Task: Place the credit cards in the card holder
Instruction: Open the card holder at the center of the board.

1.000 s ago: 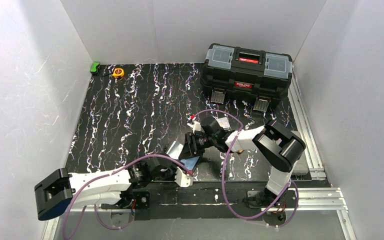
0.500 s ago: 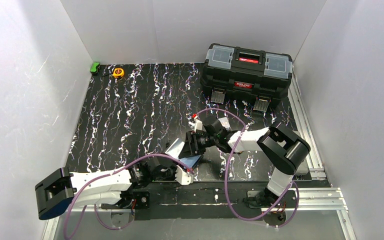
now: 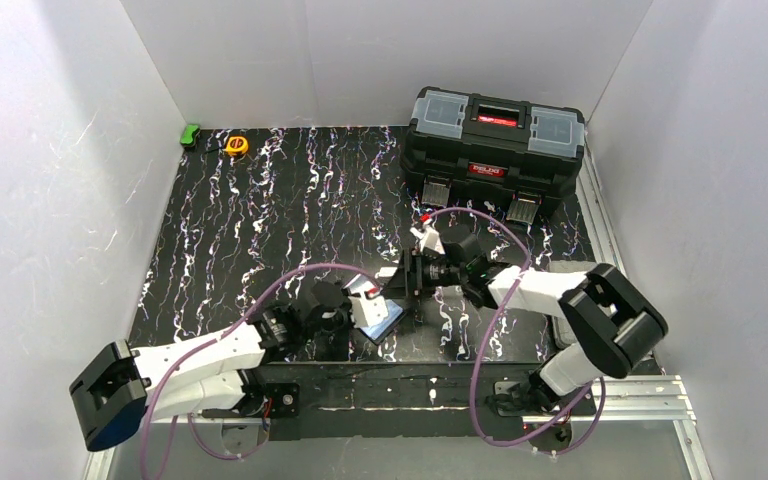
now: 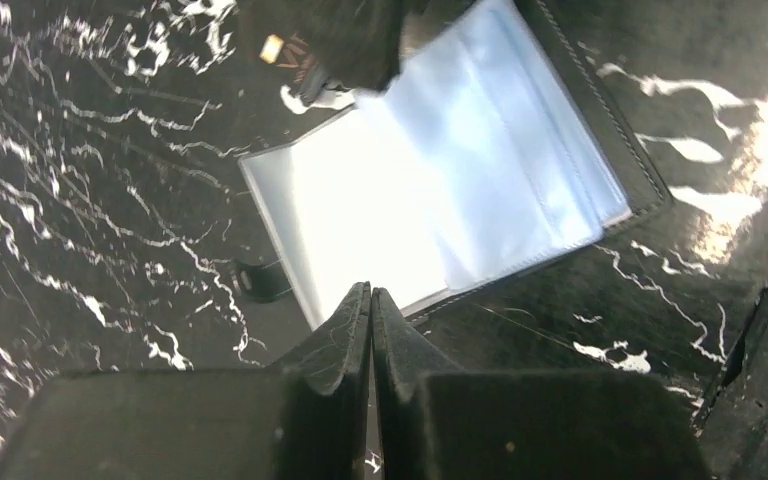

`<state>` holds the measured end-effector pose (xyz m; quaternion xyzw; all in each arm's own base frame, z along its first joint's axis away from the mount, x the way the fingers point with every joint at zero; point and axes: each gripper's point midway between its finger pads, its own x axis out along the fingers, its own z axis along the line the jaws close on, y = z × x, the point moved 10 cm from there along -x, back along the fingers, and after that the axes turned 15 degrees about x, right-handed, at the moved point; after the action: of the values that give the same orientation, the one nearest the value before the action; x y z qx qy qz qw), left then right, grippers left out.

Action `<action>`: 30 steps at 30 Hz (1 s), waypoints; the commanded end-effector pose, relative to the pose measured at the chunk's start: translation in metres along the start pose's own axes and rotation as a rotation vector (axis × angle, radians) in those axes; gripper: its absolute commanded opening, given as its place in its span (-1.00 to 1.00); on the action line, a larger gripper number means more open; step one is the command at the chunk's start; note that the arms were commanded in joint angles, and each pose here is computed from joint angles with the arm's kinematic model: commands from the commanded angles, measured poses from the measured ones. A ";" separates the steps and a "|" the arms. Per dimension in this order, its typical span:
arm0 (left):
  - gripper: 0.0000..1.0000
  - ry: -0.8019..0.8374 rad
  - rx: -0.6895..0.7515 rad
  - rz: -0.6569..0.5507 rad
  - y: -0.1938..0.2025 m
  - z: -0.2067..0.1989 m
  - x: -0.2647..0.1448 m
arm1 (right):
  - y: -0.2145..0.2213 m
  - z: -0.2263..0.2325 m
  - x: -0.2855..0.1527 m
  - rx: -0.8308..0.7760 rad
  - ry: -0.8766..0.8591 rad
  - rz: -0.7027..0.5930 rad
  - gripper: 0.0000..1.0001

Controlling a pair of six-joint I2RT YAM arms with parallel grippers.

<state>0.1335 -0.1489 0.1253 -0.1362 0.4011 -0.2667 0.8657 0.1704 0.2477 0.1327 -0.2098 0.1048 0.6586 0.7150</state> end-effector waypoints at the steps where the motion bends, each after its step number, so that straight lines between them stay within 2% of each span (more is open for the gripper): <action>1: -1.00 0.024 -0.255 0.081 0.001 0.006 -0.005 | -0.006 0.007 -0.017 -0.040 -0.012 -0.071 0.40; 4: -1.00 0.047 -0.335 0.134 0.005 0.008 -0.003 | -0.003 0.004 -0.017 -0.032 -0.015 -0.066 0.39; 7: -1.00 0.061 -0.336 0.128 0.007 0.007 -0.003 | 0.000 -0.002 -0.014 -0.010 -0.017 -0.050 0.35; 11: -1.00 0.198 -0.260 0.021 0.005 -0.004 -0.008 | 0.004 -0.012 -0.011 0.000 0.009 -0.044 0.36; 14: -0.94 0.227 -0.166 -0.088 0.004 -0.010 -0.012 | 0.003 -0.014 -0.009 -0.007 0.020 -0.049 0.36; 18: -0.92 0.231 -0.105 -0.141 0.003 -0.010 -0.012 | -0.003 -0.012 -0.006 -0.026 0.020 -0.058 0.37; 30: -0.93 0.221 -0.004 -0.082 0.013 -0.011 0.003 | -0.025 -0.003 0.013 -0.070 0.010 -0.042 0.35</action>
<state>0.1295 -0.1422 0.1141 -0.1427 0.5030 -0.3056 0.7958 0.1868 0.2462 0.1192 -0.2327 0.1160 0.6410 0.7222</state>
